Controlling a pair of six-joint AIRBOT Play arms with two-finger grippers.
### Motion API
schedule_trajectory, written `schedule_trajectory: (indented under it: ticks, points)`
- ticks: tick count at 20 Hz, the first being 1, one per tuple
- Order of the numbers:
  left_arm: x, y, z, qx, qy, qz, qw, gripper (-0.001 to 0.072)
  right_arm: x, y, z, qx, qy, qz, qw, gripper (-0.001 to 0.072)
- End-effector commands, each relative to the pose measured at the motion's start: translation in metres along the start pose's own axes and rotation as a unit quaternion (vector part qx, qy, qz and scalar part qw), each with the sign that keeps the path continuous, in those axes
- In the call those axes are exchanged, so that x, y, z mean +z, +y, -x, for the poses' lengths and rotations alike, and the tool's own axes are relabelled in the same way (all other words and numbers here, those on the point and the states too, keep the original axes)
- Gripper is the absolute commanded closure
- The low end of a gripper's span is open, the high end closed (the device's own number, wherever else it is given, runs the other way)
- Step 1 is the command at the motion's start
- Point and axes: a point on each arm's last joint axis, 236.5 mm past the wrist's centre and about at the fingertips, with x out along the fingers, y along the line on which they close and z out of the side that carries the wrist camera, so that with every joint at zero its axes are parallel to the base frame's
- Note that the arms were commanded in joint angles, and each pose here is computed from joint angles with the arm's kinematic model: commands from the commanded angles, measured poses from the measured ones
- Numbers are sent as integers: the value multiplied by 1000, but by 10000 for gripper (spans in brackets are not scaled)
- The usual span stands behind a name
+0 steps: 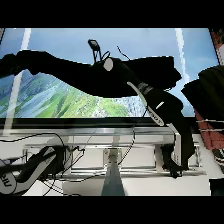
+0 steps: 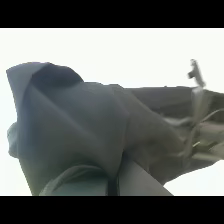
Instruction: Fold the clothes and pants, and hang the long-sleeved shirts on hangers.
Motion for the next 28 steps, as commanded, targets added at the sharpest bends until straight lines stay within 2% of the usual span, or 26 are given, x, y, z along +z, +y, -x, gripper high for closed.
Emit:
schedule_trajectory:
  ticks: [1,3,7,11,15,19,20,21,22,28]
  points:
    - [8,-12,5,-12,-20,-2,1000,697,-5,35,-10,17,-3,32,999,695]
    - [3,-12,-6,-18,-6,-5,1000,698,5,21,0,-7,-3,58,998,694]
    - [-10,-33,-68,-53,30,-28,998,698,62,-58,68,-87,-31,67,994,694]
    - [-33,-120,-165,-114,11,-74,991,698,114,-135,186,-140,-67,11,988,694]
    - [-86,-208,-243,-112,-55,-94,988,698,109,-198,271,-180,-50,-49,981,694]
    - [-140,-240,-279,-85,-96,-118,985,693,84,-237,307,-197,-13,-98,975,693]
    - [-153,-242,-285,-86,-86,-123,985,582,82,-241,311,-198,-11,-103,975,693]
    - [-159,-241,-289,-84,-79,-125,985,221,82,-243,313,-200,-12,-106,974,694]
    - [-162,-241,-289,-86,-74,-125,986,-12,82,-243,313,-200,-12,-106,974,694]
    - [-115,-215,-253,-123,-17,-99,987,3,83,-243,313,-201,-15,-104,974,694]
